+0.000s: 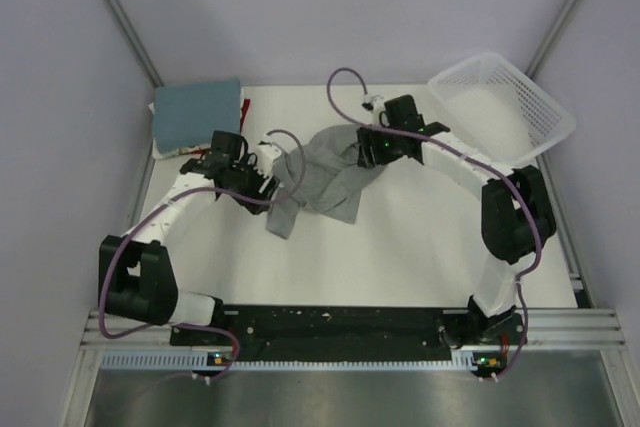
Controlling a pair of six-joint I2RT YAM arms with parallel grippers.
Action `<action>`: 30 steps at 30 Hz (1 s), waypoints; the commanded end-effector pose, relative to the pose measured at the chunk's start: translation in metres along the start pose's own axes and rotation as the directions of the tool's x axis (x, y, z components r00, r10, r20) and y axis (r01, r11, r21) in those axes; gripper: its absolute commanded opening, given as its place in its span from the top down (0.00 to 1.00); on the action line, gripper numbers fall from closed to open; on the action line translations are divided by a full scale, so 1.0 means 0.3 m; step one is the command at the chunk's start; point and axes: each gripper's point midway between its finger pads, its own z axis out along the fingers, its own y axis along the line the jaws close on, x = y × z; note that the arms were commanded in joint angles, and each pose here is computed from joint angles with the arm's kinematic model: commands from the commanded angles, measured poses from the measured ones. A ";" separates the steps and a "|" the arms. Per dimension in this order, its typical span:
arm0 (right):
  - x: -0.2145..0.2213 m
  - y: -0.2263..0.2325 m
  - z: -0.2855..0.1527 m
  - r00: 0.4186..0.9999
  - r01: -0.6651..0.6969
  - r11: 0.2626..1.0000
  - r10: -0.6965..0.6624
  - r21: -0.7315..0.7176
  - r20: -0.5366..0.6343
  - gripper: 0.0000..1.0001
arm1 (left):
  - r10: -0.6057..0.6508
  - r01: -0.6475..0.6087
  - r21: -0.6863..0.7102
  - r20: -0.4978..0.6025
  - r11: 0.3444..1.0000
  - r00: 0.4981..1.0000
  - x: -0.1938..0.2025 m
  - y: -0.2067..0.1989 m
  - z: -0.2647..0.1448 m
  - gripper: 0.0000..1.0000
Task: Fold and stack the t-shirts
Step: Move the tshirt to the center of the board, then flatten out the tshirt
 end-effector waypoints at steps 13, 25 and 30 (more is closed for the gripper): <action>0.285 0.635 0.137 0.799 0.576 0.690 -0.588 -0.438 0.125 0.39 | -0.238 0.238 -0.101 0.013 0.966 0.971 0.158 0.109 -0.126 0.27; 0.241 0.669 0.217 0.848 0.501 0.753 -0.526 -0.426 0.068 1.00 | -0.261 0.263 -0.142 0.033 0.954 0.965 0.158 0.149 -0.158 0.27; 0.001 0.784 -0.034 0.856 0.516 0.718 -0.453 -0.467 0.250 1.00 | -0.243 0.247 -0.143 0.047 0.958 0.969 0.141 0.155 -0.170 0.27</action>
